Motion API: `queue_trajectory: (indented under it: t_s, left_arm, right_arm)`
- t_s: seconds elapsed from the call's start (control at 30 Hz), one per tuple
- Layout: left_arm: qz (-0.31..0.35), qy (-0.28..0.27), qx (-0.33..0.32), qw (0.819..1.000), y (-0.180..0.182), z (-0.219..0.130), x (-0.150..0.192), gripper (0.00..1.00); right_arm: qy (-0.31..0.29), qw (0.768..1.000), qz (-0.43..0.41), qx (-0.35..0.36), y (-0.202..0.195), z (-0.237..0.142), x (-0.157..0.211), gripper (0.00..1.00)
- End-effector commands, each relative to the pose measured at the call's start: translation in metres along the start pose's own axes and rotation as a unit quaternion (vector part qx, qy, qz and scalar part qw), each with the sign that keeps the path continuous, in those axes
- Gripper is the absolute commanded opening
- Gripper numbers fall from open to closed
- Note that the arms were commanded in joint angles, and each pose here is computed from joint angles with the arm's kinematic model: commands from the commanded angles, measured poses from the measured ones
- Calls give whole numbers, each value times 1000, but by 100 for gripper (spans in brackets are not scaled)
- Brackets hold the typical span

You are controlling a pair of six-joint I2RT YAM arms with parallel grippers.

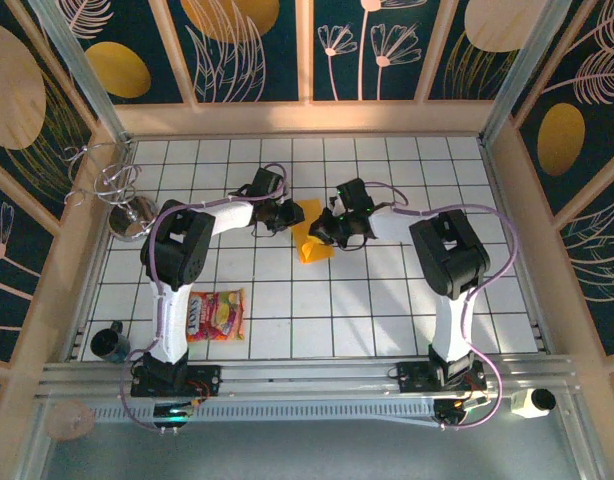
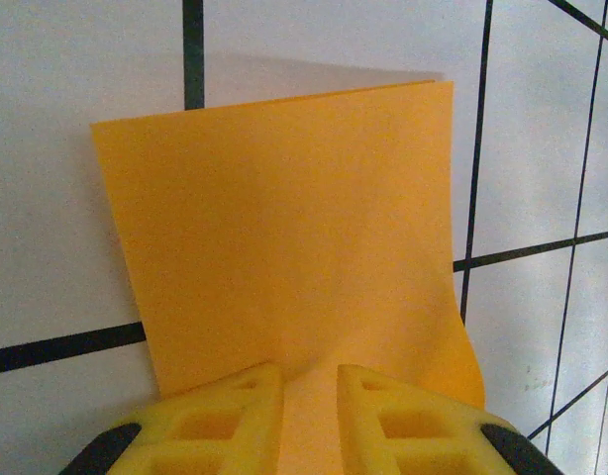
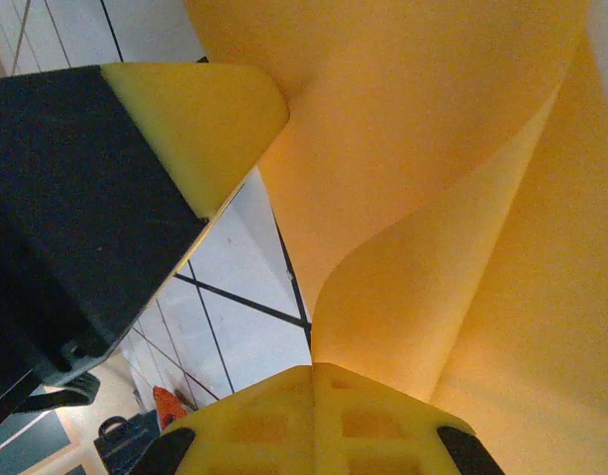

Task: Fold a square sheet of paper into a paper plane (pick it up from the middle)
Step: Fold the triangle a second time at the center of the table.

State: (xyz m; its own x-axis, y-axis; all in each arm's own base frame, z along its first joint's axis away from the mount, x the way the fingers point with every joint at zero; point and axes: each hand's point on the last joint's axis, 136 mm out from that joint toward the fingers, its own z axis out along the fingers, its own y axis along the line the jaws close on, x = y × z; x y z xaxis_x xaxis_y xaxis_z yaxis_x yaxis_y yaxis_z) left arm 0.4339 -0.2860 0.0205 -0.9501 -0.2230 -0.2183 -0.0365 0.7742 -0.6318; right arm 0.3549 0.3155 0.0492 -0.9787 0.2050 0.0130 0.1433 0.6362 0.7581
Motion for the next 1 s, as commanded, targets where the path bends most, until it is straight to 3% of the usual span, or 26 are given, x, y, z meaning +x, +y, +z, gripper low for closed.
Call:
queue_trajectory:
  t_s: [0.0, 0.97]
  left_arm:
    - [-4, 15, -24, 1000, 14, 4, 11, 22]
    - [-9, 11, -21, 1000, 14, 1, 11, 21]
  right_arm:
    - [-3, 1000, -16, -18, 11, 6, -5, 0]
    - [-24, 1000, -3, 3, -4, 26, -16, 0]
